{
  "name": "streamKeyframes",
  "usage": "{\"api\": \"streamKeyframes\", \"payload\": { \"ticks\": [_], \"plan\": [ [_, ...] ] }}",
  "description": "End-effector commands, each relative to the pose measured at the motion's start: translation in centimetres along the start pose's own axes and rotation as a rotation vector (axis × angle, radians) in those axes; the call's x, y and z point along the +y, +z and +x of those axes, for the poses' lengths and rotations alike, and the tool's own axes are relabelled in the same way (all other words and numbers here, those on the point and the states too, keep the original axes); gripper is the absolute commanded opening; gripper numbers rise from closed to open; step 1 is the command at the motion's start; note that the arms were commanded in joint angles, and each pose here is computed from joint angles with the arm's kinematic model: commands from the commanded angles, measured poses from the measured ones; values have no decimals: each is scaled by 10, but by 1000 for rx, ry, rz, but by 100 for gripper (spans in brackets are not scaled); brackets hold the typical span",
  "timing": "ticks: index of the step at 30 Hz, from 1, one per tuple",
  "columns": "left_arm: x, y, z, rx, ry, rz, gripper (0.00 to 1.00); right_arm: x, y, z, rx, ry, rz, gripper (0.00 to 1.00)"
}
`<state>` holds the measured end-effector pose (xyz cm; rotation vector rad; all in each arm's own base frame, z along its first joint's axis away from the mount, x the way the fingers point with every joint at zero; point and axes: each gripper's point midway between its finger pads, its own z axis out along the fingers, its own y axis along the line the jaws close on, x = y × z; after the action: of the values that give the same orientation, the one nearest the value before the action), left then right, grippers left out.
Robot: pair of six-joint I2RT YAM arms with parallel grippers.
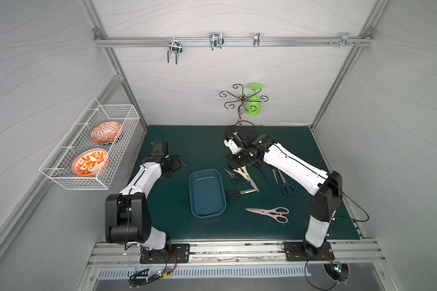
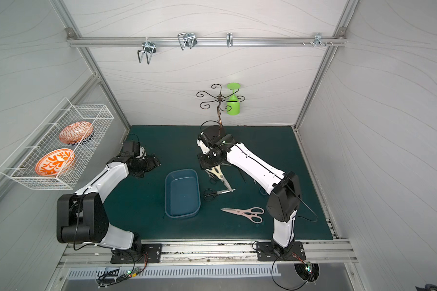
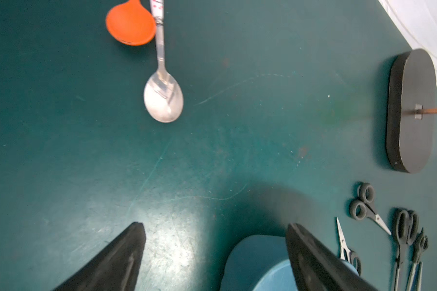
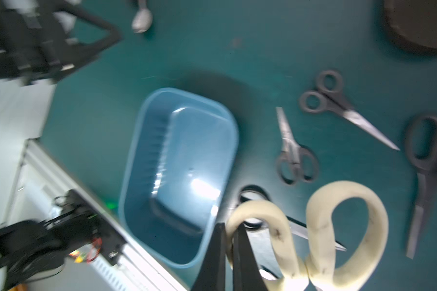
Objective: Put the scissors into the storage box
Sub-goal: Place the scissors in the storage box.
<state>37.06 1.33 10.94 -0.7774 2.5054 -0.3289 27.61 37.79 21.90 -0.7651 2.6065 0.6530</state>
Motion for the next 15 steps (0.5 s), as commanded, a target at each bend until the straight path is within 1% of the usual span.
{"api": "streamKeyframes", "payload": {
  "ticks": [1, 5, 8, 12, 13, 15],
  "plan": [
    [8, -2, -13, -14, -56, 5, 92, 30, 12, -3, 8, 57, -27, 0],
    [21, -6, -21, -35, -98, -15, 92, 58, 20, -23, -64, 192, -134, 0],
    [23, -6, -23, -36, -113, -10, 92, 67, 29, -35, -103, 280, -166, 0],
    [25, -8, -23, -37, -116, -16, 92, 68, 52, -36, -100, 395, -171, 0],
    [25, -8, -23, -38, -116, -15, 92, 68, 57, -37, -113, 427, -181, 0],
    [25, -10, -24, -43, -115, -15, 92, 67, 64, -39, -145, 447, -164, 0]
  ]
}}
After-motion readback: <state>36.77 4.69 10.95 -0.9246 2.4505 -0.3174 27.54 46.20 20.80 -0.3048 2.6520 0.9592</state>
